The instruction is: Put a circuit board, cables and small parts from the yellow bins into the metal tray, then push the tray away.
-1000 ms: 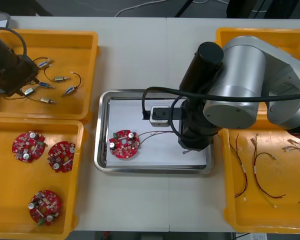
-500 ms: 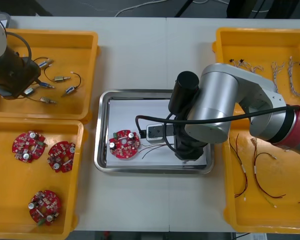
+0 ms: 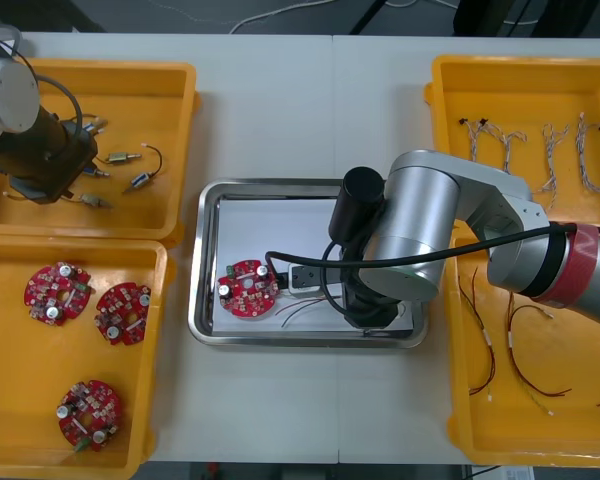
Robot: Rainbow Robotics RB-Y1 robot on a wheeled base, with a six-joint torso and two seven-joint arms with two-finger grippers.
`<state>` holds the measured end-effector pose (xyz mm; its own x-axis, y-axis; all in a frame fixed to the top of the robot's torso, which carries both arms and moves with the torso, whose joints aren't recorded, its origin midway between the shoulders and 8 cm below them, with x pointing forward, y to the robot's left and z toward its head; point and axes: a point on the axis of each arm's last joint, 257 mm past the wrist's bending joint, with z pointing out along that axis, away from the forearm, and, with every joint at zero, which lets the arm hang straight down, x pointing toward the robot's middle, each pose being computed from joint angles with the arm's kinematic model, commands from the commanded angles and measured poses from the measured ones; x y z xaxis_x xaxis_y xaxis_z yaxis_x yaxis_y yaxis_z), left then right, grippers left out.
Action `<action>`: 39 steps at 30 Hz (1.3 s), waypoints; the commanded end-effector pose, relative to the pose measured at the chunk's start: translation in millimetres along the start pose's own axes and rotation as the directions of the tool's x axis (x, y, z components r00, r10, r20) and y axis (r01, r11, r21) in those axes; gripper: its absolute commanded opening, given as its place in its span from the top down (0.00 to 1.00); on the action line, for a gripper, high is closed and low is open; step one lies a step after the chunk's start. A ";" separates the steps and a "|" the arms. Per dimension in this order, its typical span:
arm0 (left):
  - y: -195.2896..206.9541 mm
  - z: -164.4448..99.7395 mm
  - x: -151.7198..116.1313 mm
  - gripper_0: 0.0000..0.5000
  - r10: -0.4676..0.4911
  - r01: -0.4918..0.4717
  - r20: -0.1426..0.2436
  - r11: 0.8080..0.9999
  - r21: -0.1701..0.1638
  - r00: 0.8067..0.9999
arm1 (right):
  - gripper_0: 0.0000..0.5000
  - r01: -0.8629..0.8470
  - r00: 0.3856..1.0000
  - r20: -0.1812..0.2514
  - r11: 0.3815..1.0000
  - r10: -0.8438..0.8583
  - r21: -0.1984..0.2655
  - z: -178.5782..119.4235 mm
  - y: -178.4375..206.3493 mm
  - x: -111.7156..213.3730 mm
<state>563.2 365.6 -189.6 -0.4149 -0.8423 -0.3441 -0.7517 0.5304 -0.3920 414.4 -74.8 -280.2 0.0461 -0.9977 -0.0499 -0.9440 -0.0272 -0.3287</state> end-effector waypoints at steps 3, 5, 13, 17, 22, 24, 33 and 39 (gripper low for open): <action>7.9 10.3 6.0 0.00 -0.057 0.057 -0.001 0.998 0.001 0.998 | 0.08 0.054 0.998 0.021 0.998 -0.055 0.041 -6.7 -8.8 -15.5; 11.1 12.1 7.2 0.00 -0.058 0.058 -0.004 0.998 -0.004 0.998 | 0.00 0.052 0.998 0.025 0.998 -0.053 0.041 -8.0 -9.4 -16.5; 18.0 18.6 15.4 0.00 -0.058 0.058 -0.021 0.998 -0.015 0.998 | 0.00 0.045 0.998 0.050 0.998 -0.047 0.043 -31.3 -13.1 -22.9; 21.2 21.5 17.6 0.00 -0.061 0.061 -0.019 0.998 -0.024 0.998 | 0.00 0.033 0.998 0.050 0.999 -0.035 0.043 -56.0 -16.5 -21.1; 23.6 23.0 17.6 0.00 -0.063 0.063 -0.013 0.998 -0.031 0.998 | 0.00 -0.010 0.999 0.045 1.000 0.009 0.021 -85.6 -18.8 -12.5; 23.0 23.6 18.7 0.00 -0.063 0.062 -0.013 0.998 -0.030 0.998 | 0.00 -0.042 0.999 0.035 0.999 0.042 0.010 -94.2 -19.0 -6.4; 21.9 25.1 22.2 0.00 -0.065 0.065 -0.018 0.997 -0.030 0.998 | 0.00 -0.352 0.934 0.073 0.936 0.351 0.004 -131.8 -20.4 6.9; 23.0 26.4 22.3 0.00 -0.068 0.068 -0.017 0.997 -0.033 0.998 | 0.00 -0.550 0.827 0.130 0.835 0.547 -0.011 -142.2 -21.4 14.7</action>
<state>550.6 358.8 -225.6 -0.4235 -0.8449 -0.3268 -0.7726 0.5252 -0.3568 394.4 -98.7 -150.4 -0.3389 -0.9055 -0.2555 -0.8698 0.4050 -0.2817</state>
